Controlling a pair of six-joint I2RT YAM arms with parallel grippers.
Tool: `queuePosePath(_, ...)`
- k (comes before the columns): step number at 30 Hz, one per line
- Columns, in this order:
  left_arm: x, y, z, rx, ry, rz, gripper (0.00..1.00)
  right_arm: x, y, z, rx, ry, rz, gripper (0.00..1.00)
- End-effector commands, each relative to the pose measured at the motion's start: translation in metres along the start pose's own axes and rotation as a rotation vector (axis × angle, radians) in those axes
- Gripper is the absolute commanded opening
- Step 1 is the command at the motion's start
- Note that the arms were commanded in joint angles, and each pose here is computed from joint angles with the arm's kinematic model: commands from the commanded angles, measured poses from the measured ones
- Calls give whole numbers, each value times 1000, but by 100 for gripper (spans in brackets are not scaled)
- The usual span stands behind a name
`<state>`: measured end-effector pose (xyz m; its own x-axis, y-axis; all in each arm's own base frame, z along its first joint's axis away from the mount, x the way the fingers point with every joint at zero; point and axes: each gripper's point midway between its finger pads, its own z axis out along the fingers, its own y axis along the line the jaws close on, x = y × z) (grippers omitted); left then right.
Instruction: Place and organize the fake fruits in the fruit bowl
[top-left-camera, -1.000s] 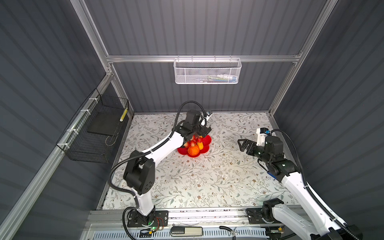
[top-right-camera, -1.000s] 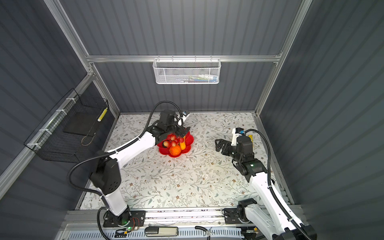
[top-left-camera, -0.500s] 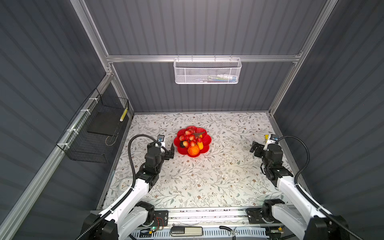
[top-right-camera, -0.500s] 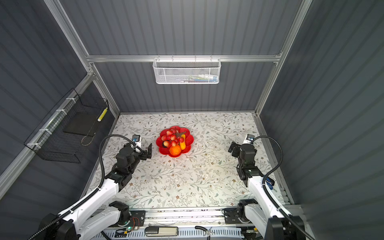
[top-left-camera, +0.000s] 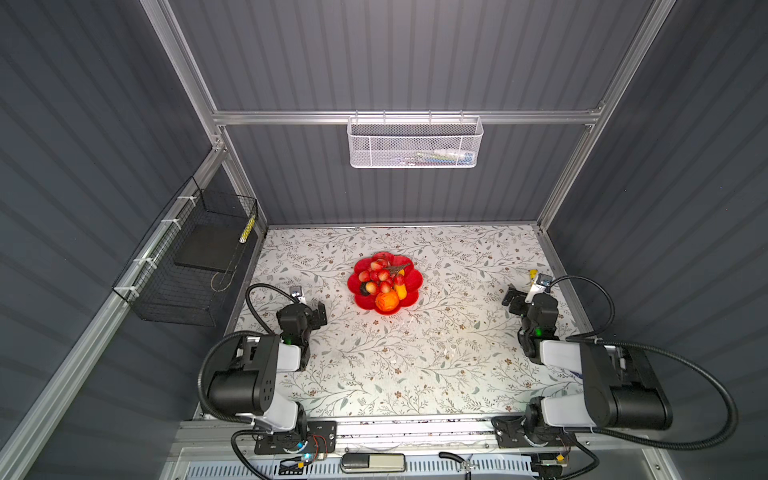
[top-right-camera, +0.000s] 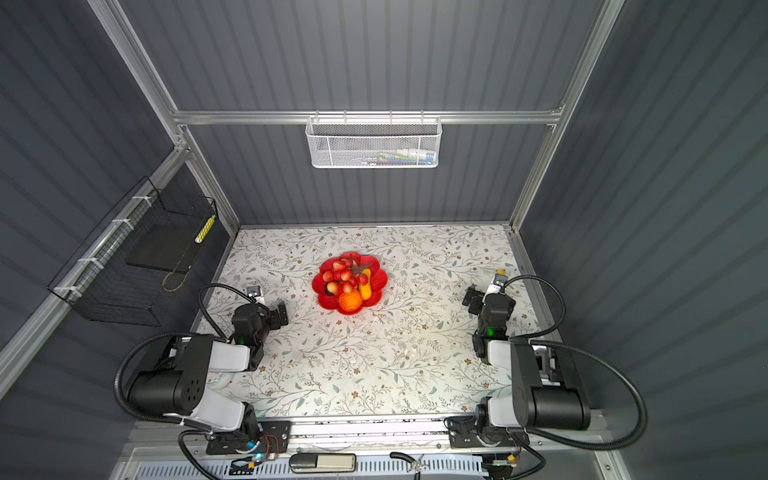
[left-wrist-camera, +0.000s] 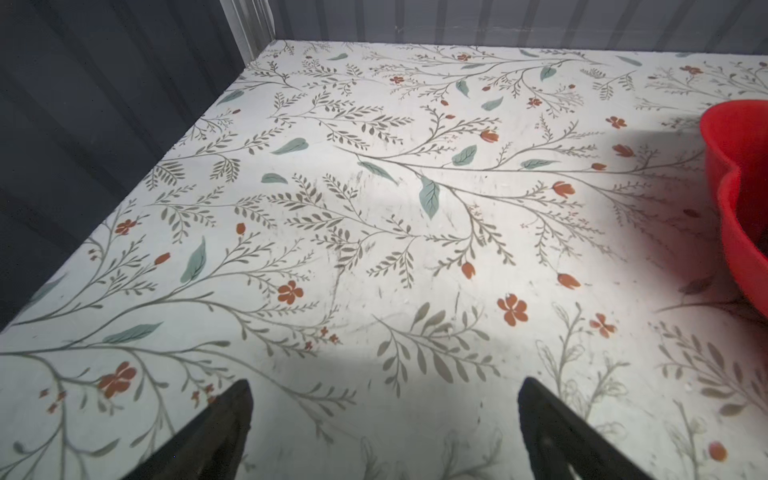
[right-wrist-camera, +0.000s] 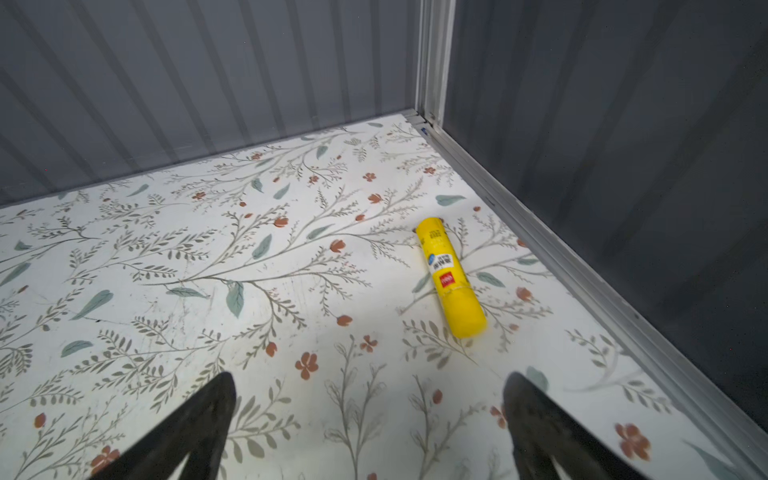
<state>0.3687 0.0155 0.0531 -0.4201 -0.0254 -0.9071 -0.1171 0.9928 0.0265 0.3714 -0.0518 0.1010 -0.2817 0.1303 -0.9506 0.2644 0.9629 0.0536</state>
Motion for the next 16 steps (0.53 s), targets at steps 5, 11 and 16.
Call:
queuePosePath(5,-35,-4,19,25,-136,-38,100,-20,14,-1,-38,-86,-38,99)
queuePosePath(11,-31,-5,28,21,-76,-30,100,-20,13,0,-22,-88,-38,99)
queuePosePath(16,-31,-5,30,17,-72,-31,100,-21,13,-2,-24,-94,-36,99)
